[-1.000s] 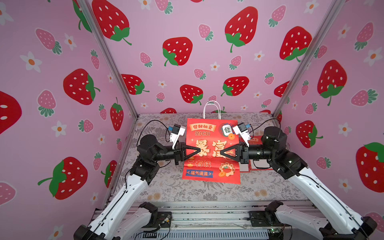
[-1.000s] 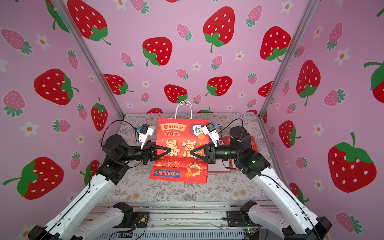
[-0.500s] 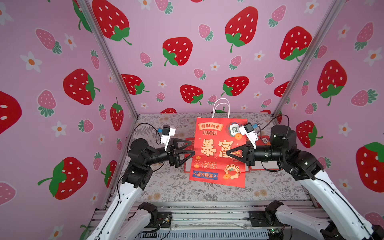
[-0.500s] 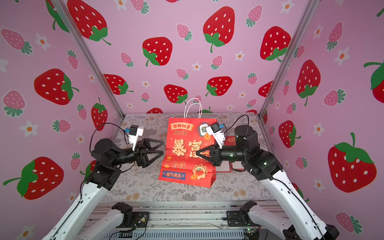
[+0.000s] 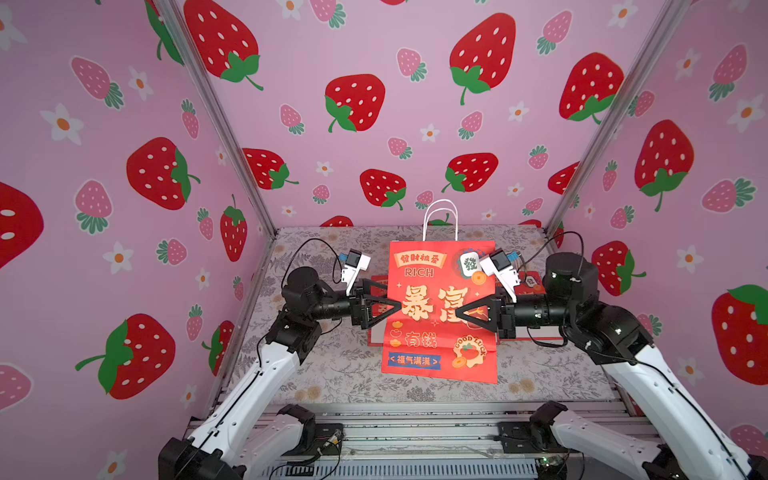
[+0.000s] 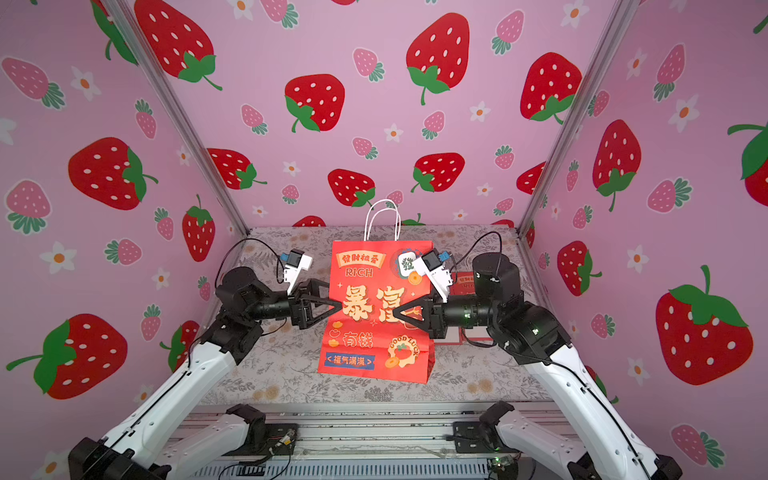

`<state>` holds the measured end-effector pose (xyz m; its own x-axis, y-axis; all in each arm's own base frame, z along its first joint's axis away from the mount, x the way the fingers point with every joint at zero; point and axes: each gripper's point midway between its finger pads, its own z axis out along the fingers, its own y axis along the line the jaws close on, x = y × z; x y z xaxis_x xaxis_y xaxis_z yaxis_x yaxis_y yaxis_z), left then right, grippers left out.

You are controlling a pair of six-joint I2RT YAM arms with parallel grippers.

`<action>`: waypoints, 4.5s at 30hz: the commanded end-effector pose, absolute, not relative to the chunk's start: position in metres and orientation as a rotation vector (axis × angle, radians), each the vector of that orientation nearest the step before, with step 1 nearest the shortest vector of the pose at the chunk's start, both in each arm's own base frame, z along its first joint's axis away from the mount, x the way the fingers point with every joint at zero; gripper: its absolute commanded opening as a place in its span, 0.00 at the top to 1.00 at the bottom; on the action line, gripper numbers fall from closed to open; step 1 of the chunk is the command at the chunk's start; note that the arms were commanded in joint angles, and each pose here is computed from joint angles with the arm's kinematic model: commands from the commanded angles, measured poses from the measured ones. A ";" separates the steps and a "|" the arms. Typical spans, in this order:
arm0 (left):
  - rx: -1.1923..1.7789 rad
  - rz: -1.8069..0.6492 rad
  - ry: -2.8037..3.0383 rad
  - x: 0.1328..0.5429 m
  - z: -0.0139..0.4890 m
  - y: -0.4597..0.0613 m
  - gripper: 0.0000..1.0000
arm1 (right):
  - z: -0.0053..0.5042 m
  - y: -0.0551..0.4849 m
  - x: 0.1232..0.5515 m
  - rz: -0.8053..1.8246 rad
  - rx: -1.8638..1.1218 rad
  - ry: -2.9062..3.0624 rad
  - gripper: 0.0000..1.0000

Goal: Put away the paper bag
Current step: Press the paper bag.

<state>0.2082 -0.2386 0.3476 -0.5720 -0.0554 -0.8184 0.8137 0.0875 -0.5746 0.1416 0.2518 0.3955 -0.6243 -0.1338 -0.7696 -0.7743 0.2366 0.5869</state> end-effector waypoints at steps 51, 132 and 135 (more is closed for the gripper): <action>1.016 -1.564 1.502 0.165 0.376 -0.262 1.00 | 0.413 0.253 0.136 1.457 -0.864 1.837 0.70; 0.929 -1.432 1.495 0.167 0.389 -0.244 0.56 | 0.409 0.248 0.142 1.411 -0.776 1.881 1.00; 0.808 -1.334 1.553 0.187 0.387 -0.232 0.34 | 0.409 0.244 0.145 1.375 -0.758 1.895 1.00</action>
<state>0.1727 -0.2440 0.3716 -0.4241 -0.0259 -0.9053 0.9011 0.0881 -0.4246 0.1424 0.2500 0.4015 -0.6368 -0.0847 -0.7663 -0.7598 0.2381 0.6050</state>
